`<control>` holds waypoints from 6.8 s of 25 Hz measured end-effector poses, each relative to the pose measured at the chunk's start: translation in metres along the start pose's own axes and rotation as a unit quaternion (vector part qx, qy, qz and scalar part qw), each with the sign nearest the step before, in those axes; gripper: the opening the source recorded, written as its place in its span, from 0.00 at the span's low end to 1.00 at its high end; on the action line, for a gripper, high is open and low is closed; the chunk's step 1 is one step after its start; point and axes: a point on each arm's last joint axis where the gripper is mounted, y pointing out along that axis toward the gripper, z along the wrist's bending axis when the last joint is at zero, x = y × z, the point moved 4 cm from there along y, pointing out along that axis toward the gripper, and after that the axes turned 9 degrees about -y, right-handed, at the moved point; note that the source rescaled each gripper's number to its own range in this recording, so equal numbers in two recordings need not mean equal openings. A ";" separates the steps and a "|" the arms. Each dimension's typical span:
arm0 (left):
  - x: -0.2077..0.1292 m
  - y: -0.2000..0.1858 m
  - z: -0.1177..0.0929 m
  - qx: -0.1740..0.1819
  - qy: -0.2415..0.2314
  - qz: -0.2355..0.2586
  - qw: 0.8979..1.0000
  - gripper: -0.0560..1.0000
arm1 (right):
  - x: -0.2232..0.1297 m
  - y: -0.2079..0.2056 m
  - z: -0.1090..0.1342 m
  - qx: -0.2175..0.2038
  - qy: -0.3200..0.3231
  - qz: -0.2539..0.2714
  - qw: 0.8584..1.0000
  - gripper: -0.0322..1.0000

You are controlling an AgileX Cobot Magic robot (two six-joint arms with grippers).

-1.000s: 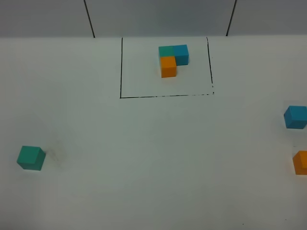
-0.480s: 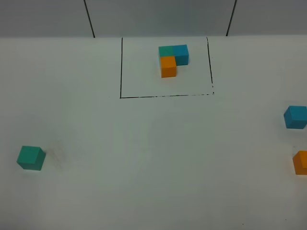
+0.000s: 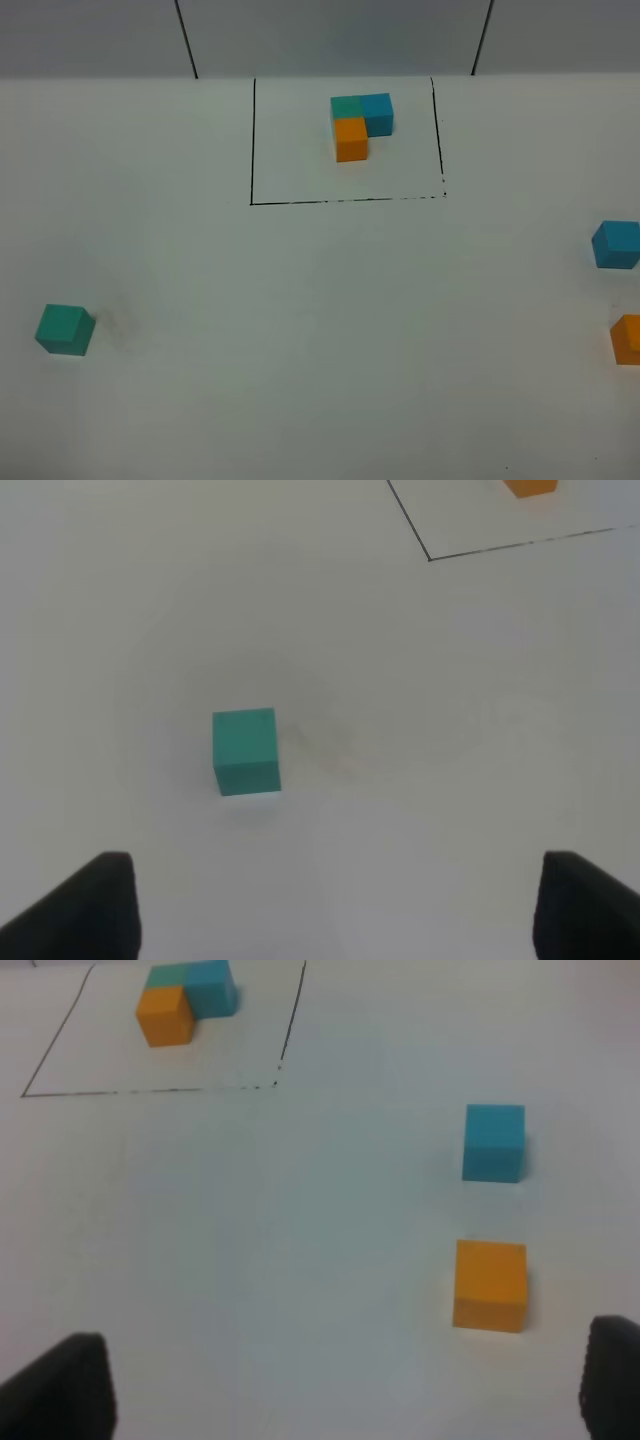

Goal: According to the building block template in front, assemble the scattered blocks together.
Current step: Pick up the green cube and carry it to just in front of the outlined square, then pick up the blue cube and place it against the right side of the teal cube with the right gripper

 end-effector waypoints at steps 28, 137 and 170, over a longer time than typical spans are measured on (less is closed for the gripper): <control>0.065 0.166 0.035 0.091 -0.116 0.411 0.900 0.72 | 0.000 0.000 0.000 0.000 0.000 0.000 1.000 0.88; 0.043 0.451 -0.190 -0.194 0.513 0.459 0.699 0.06 | 0.000 0.000 0.000 0.001 0.006 0.000 1.000 0.75; 0.047 0.448 -0.191 -0.198 0.518 0.454 0.697 0.67 | 0.000 0.000 0.000 0.001 0.005 0.000 1.000 0.75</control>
